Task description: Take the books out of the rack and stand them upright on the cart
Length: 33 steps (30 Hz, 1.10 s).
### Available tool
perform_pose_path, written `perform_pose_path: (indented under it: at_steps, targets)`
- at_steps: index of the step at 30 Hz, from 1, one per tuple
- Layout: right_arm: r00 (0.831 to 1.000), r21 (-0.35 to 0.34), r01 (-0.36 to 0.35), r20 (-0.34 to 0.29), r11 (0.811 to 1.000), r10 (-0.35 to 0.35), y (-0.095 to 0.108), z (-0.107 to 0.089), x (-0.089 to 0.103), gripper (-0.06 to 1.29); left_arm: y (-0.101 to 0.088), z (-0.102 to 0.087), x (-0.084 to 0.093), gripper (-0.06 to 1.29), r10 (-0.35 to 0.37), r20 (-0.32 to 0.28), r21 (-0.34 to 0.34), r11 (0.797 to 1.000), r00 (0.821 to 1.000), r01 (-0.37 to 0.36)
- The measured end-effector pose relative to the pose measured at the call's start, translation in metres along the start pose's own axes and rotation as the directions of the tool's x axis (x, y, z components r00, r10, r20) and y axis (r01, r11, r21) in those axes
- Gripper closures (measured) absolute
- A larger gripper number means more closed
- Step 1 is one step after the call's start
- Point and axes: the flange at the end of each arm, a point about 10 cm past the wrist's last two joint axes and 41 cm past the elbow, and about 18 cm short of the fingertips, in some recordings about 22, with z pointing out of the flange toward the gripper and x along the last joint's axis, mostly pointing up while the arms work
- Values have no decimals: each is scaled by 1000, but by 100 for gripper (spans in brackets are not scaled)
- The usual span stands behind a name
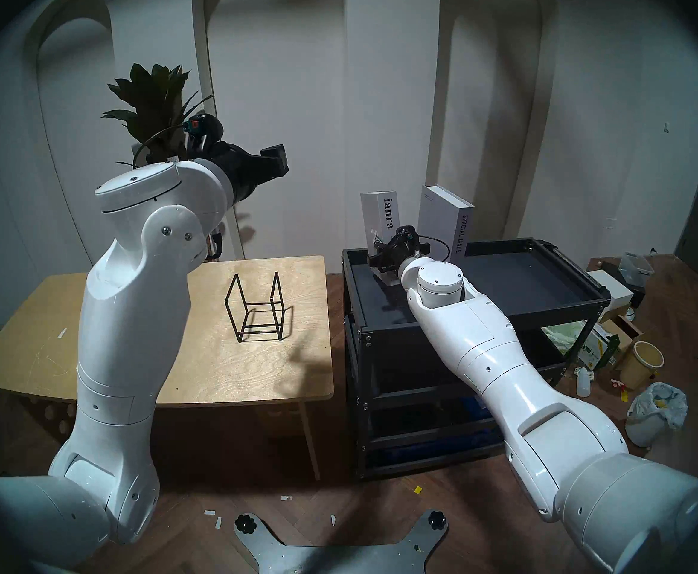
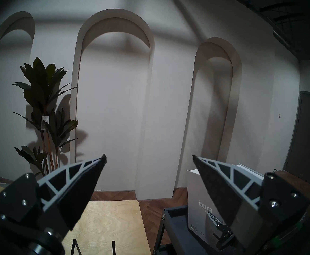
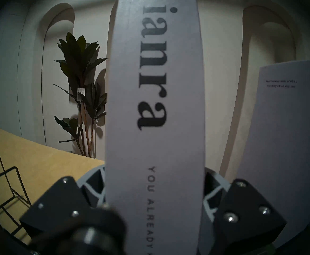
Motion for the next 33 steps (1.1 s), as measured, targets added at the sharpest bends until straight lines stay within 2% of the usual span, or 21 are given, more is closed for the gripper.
perform_pose_path:
  at_steps: [6, 19, 33]
  targets:
    - [1000, -3, 7, 18, 1000, -7, -1, 2, -12, 63, -1, 0, -2, 0, 2, 2, 11, 1000, 1000, -2]
    - [999, 11, 13, 46, 1000, -14, -3, 4, -8, 63, -6, -1, -4, 0, -8, 8, 35, 999, 1000, 8]
    - [997, -14, -4, 77, 1000, 5, 2, -17, -19, 63, -4, -3, -8, 0, -13, 15, 28, 1000, 1000, 13]
